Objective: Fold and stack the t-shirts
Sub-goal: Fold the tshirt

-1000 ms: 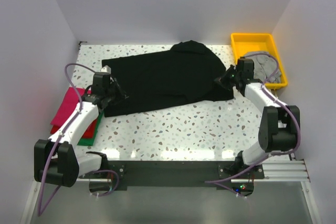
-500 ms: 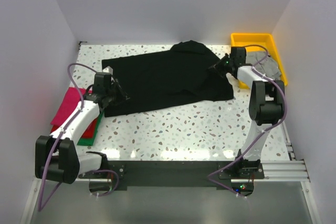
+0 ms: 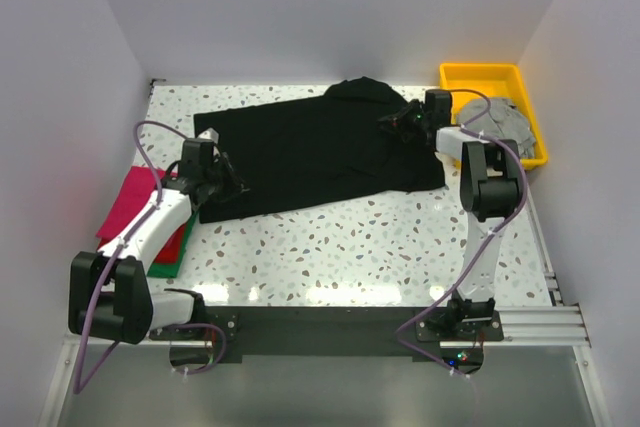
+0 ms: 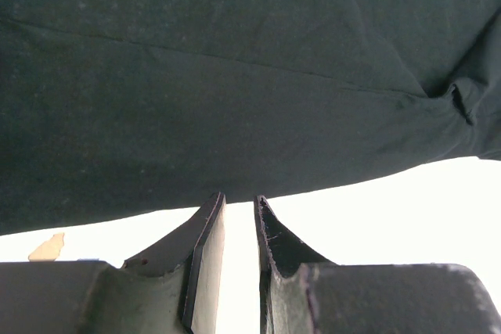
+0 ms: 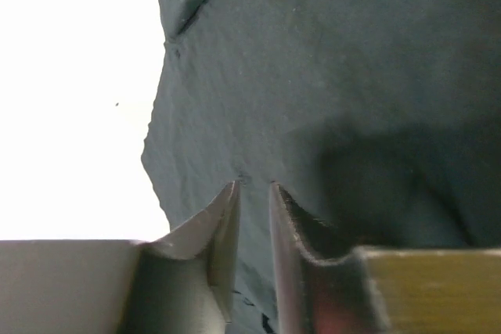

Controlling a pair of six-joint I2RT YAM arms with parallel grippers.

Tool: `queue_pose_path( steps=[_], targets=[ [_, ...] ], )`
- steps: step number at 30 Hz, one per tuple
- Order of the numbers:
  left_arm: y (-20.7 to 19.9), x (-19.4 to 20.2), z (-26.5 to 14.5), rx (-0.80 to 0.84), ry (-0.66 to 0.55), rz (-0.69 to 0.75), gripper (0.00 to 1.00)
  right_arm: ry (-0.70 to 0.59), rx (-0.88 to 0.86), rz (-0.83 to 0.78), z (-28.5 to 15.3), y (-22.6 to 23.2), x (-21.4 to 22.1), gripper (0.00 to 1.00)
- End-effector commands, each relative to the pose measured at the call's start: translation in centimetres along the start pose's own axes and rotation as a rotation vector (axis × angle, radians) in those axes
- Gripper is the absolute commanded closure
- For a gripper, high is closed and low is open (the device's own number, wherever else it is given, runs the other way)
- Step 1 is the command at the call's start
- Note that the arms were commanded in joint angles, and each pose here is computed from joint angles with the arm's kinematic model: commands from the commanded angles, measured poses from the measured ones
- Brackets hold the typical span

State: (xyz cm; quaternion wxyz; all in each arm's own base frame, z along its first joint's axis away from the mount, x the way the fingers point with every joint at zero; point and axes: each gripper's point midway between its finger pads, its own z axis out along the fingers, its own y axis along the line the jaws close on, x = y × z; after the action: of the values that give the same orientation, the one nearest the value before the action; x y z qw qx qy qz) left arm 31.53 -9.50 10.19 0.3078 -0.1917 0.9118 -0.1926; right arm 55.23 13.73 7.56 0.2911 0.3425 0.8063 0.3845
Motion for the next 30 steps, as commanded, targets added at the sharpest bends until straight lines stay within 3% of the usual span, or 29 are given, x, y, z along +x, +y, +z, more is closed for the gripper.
queue_pose_path(
  steps=[1, 4, 5, 10, 16, 30],
  targets=[
    [-0.8, -0.5, -0.1, 0.039, -0.004, 0.042, 0.75, -0.015, -0.178, -0.042, 0.4, 4.9, -0.7, 0.61],
    [-0.8, -0.6, -0.3, 0.037, -0.004, 0.058, 0.75, -0.015, -0.223, -0.077, 0.1, 6.0, -0.7, 0.48],
    [-0.8, -0.7, -0.4, 0.038, -0.005, 0.065, 0.74, -0.018, -0.226, -0.111, -0.1, 6.2, -0.6, 0.39],
    [-0.7, -0.5, -0.8, 0.040, -0.010, 0.090, 0.74, -0.079, -0.180, -0.229, -3.4, 6.3, -0.7, 0.24],
    [-0.5, 0.0, -0.8, 0.049, 0.001, 0.099, 0.74, -0.105, -0.048, -0.262, -5.3, 0.8, 1.2, 0.23],
    [-0.5, 1.1, -0.7, 0.076, 0.029, 0.102, 0.74, -0.085, -0.016, -0.250, -3.8, -2.8, 2.8, 0.23]
  ],
)
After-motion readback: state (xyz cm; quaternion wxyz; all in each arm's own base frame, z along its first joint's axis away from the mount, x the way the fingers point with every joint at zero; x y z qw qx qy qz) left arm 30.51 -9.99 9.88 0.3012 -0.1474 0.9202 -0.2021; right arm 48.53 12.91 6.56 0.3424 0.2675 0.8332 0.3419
